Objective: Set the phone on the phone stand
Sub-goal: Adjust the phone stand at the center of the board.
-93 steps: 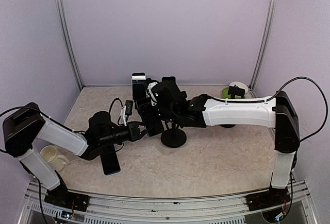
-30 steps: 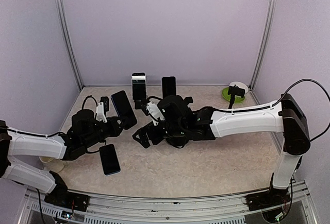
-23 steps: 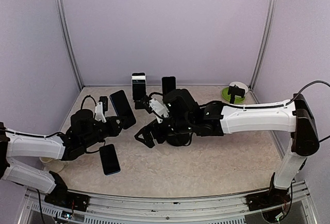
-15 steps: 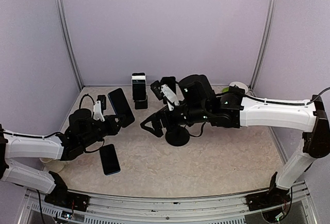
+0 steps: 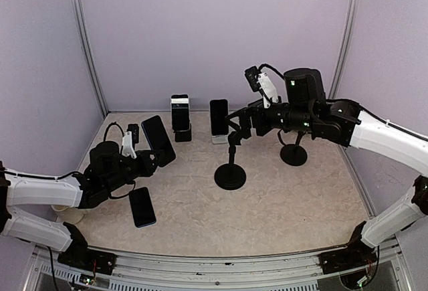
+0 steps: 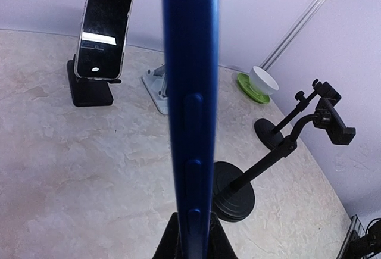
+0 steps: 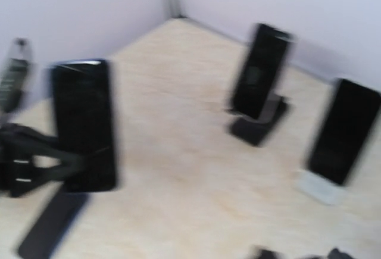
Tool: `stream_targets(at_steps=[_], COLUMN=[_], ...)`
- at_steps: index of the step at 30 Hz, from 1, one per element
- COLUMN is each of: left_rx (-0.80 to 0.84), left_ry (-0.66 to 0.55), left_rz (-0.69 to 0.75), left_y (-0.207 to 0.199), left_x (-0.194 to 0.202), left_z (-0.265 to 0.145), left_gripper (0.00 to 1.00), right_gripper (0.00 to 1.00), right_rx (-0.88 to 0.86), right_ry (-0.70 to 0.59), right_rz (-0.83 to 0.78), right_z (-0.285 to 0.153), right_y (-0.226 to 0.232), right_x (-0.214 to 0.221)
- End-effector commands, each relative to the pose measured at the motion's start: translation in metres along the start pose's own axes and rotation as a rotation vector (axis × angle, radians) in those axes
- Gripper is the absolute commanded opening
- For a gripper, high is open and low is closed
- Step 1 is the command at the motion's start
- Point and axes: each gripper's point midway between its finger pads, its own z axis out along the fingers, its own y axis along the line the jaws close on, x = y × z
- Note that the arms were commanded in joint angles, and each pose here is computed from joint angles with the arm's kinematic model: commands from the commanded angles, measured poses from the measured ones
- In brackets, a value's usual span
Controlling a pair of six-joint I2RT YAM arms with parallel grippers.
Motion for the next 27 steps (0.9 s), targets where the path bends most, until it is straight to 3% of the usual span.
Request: stream_targets(at_steps=[1, 7, 12, 27], left_rx=[0.082, 0.124, 0.163, 0.179], left_ry=[-0.050, -0.037, -0.030, -0.017], left_rz=[0.020, 0.023, 0.029, 0.026], left_y=[-0.019, -0.028, -0.035, -0.038], left_x=[-0.019, -0.018, -0.017, -0.010], left_z=[0.002, 0.004, 0.003, 0.004], left_gripper=[0.00, 0.00, 0.00, 0.00], right_gripper=[1.00, 0.94, 0.80, 0.62], right_rx=[0.084, -0.011, -0.096, -0.029], right_ry=[0.081, 0.106, 0.096, 0.142], right_rz=[-0.088, -0.093, -0.075, -0.124], right_z=[-0.007, -0.004, 0.002, 0.036], right_y=[-0.041, -0.063, -0.075, -0.106], right_x=[0.023, 0.049, 0.061, 0.063])
